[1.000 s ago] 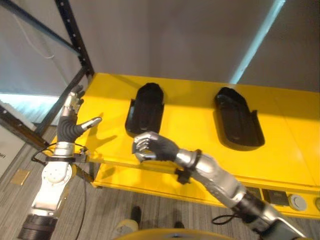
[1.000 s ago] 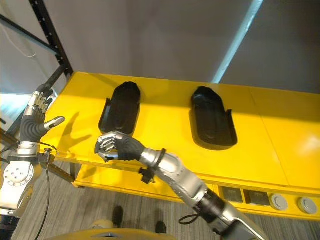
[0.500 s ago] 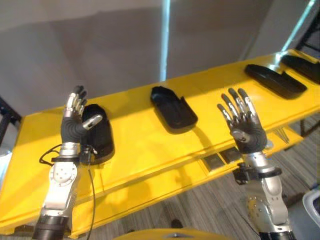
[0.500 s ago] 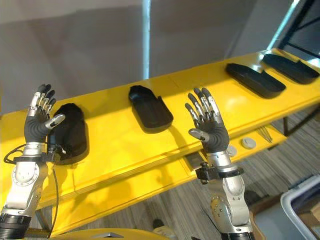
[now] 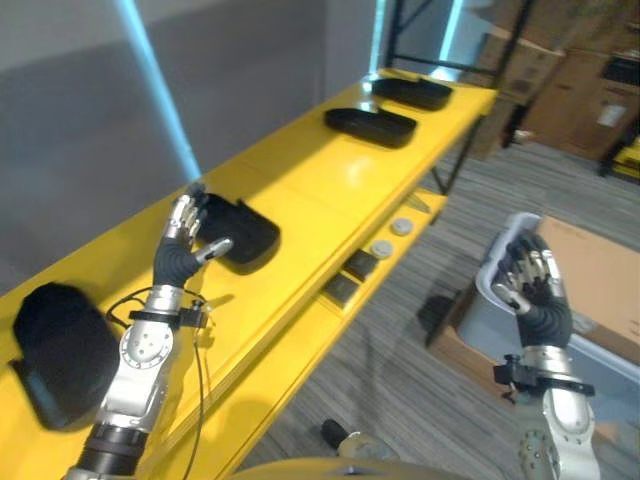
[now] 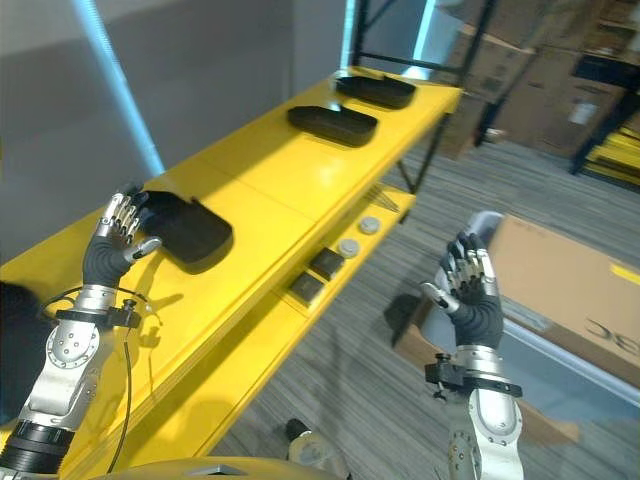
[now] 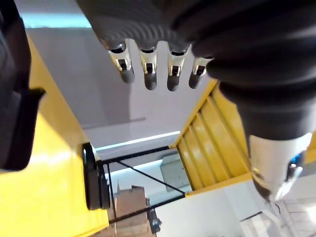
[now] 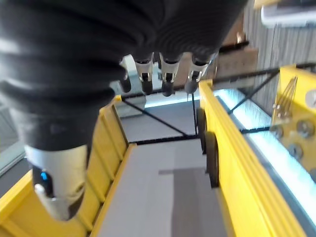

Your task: Move parts from the plastic box to the shelf.

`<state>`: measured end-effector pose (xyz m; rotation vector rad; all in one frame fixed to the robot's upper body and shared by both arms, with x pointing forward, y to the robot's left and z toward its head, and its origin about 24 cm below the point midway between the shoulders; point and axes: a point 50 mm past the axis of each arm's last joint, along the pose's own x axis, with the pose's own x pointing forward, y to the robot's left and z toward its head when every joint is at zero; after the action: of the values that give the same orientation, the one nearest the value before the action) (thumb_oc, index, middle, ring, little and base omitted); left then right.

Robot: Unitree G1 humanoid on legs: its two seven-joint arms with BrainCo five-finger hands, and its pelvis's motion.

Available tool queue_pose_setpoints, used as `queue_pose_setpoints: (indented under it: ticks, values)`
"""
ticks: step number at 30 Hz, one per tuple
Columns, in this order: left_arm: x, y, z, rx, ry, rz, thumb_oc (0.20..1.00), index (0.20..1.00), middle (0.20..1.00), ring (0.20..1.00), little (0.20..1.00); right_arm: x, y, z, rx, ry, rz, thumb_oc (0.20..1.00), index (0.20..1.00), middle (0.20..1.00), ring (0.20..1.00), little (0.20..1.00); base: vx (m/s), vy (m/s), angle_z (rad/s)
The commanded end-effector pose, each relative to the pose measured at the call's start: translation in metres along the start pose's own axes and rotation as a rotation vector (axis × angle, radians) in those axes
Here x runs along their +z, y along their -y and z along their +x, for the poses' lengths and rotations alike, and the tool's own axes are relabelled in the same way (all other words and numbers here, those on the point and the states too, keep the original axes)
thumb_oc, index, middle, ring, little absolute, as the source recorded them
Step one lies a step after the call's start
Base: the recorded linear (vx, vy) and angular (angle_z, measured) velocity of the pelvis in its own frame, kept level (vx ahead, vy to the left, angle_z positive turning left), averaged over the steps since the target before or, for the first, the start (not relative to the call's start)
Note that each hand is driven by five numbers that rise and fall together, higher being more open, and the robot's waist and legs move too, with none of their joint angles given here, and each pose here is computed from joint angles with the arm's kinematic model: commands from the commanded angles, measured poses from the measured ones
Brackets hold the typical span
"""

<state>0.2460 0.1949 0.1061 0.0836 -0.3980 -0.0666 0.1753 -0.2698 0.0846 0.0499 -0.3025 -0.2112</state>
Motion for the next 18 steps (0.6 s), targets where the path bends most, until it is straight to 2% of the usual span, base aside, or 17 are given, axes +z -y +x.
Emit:
queue_pose_setpoints:
  ticks: [1, 2, 3, 4, 5, 9, 10, 14, 18]
  values:
    - [0.008, -0.001, 0.016, -0.053, 0.064, -0.016, 1.0, 1.0, 1.0, 1.0, 1.0, -0.002, 0.007, 0.009, 0.008, 0.009, -0.152, 1.0, 1.0, 1.0, 1.0, 1.0, -0.09, -0.193, -0.38]
    - [0.008, -0.001, 0.016, -0.053, 0.064, -0.016, 1.0, 1.0, 1.0, 1.0, 1.0, -0.002, 0.007, 0.009, 0.008, 0.009, -0.152, 1.0, 1.0, 1.0, 1.0, 1.0, -0.03, -0.121, 0.0]
    - [0.007, 0.012, 0.018, -0.163, 0.052, -0.061, 1.0, 1.0, 1.0, 1.0, 1.0, -0.025, 0.021, 0.001, -0.041, -0.114, -0.246, 1.0, 1.0, 1.0, 1.0, 1.0, -0.01, -0.019, 0.26]
    - [0.007, 0.012, 0.018, -0.163, 0.052, -0.062, 1.0, 1.0, 1.0, 1.0, 1.0, -0.026, 0.021, 0.002, -0.041, -0.112, -0.247, 1.0, 1.0, 1.0, 1.0, 1.0, -0.02, -0.017, 0.53]
    - [0.011, 0.018, 0.019, -0.237, 0.061, -0.074, 1.0, 1.0, 1.0, 1.0, 1.0, -0.037, 0.026, -0.002, -0.061, -0.168, -0.284, 1.0, 1.0, 1.0, 1.0, 1.0, -0.01, 0.009, 0.64]
    - [0.017, 0.056, 0.022, -0.592, 0.054, -0.08, 1.0, 1.0, 1.0, 1.0, 1.0, -0.087, 0.044, -0.027, -0.14, -0.438, -0.378, 1.0, 1.0, 1.0, 1.0, 1.0, -0.01, 0.02, 0.48]
    - [0.017, 0.077, 0.021, -0.713, 0.048, -0.098, 1.0, 1.0, 1.0, 1.0, 1.0, -0.112, 0.048, -0.044, -0.172, -0.58, -0.392, 1.0, 1.0, 1.0, 1.0, 1.0, -0.03, 0.004, 0.74]
    - [0.021, 0.089, 0.019, -0.779, 0.069, -0.105, 1.0, 1.0, 1.0, 1.0, 1.0, -0.136, 0.048, -0.06, -0.201, -0.717, -0.359, 1.0, 1.0, 1.0, 1.0, 1.0, -0.05, -0.031, 0.56]
    - [0.029, 0.081, 0.02, -0.671, 0.127, -0.109, 1.0, 1.0, 1.0, 1.0, 1.0, -0.153, 0.043, -0.072, -0.226, -0.811, -0.308, 1.0, 1.0, 1.0, 1.0, 1.0, -0.04, -0.098, 0.37]
